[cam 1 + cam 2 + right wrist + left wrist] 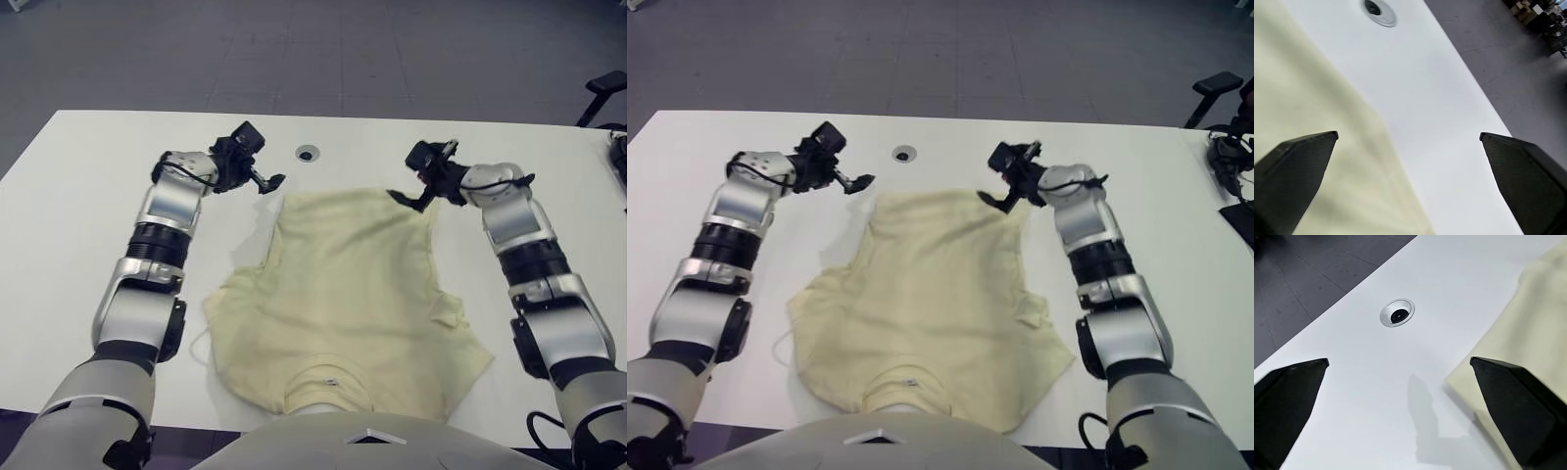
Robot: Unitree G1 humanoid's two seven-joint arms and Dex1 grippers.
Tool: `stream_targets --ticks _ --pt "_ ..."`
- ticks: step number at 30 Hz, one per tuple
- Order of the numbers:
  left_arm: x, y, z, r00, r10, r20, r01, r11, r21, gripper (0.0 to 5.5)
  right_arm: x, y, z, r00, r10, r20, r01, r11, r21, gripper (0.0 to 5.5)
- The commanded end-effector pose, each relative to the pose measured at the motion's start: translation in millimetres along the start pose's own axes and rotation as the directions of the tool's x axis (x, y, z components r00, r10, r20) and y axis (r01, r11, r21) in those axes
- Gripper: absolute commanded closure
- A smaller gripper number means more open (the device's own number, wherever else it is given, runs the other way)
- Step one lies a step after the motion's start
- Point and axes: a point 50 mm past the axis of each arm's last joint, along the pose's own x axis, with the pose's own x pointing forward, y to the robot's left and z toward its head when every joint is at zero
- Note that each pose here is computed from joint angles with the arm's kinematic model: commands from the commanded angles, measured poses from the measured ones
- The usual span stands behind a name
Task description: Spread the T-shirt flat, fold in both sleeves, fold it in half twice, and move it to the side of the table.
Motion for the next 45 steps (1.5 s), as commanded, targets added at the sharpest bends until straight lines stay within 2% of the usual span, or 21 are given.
stream_targets --ticks 1,4,8,13,16,19,23,27,35,45 --pt "21 -12 4 0.999 -0.038 -0.022 0.038 0.999 0.015 0.12 -15 34 -2 0.996 0.093 -0.014 -0.094 0.995 -0.039 0.10" --pt "26 -20 -10 0.991 -0.098 -0.094 0.102 0.994 0.038 0.12 -23 41 2 0.995 0.104 -0.014 -0.104 0.993 -0.054 0.10" --pt "29 -30 -37 0.967 -0.116 -0.228 0.138 0.987 0.086 0.12 -30 35 14 0.999 0.050 0.019 -0.049 0.997 -0.061 0.10" --pt "29 -26 -57 0.959 0.027 -0.281 -0.005 0.997 0.079 0.12 -32 33 24 0.999 0.030 0.042 -0.027 0.997 -0.067 0.10" --pt "31 -31 -57 0.970 -0.034 -0.240 0.020 0.998 -0.059 0.12 -32 33 22 0.999 0.025 0.034 -0.022 0.998 -0.067 0.10" --pt "30 -37 -60 0.964 -0.122 -0.235 0.093 0.987 -0.130 0.12 -33 33 21 0.999 0.021 0.031 -0.020 0.998 -0.060 0.10" --pt "26 -28 -61 0.977 -0.088 -0.194 -0.001 0.909 -0.417 0.12 -34 32 21 0.999 0.011 0.032 -0.010 0.999 -0.050 0.10" --pt "22 -25 -69 0.975 -0.066 -0.213 -0.049 0.868 -0.494 0.78 -34 32 22 0.999 0.005 0.036 -0.004 0.999 -0.042 0.10" --pt "23 -25 -60 0.989 -0.068 -0.132 -0.029 0.785 -0.618 2.31 -33 32 22 0.999 0.000 0.035 0.001 0.999 -0.038 0.10" --pt "24 -22 -52 0.995 -0.057 -0.086 -0.009 0.781 -0.625 4.13 -31 34 19 1.000 -0.003 0.029 0.003 1.000 -0.030 0.10"
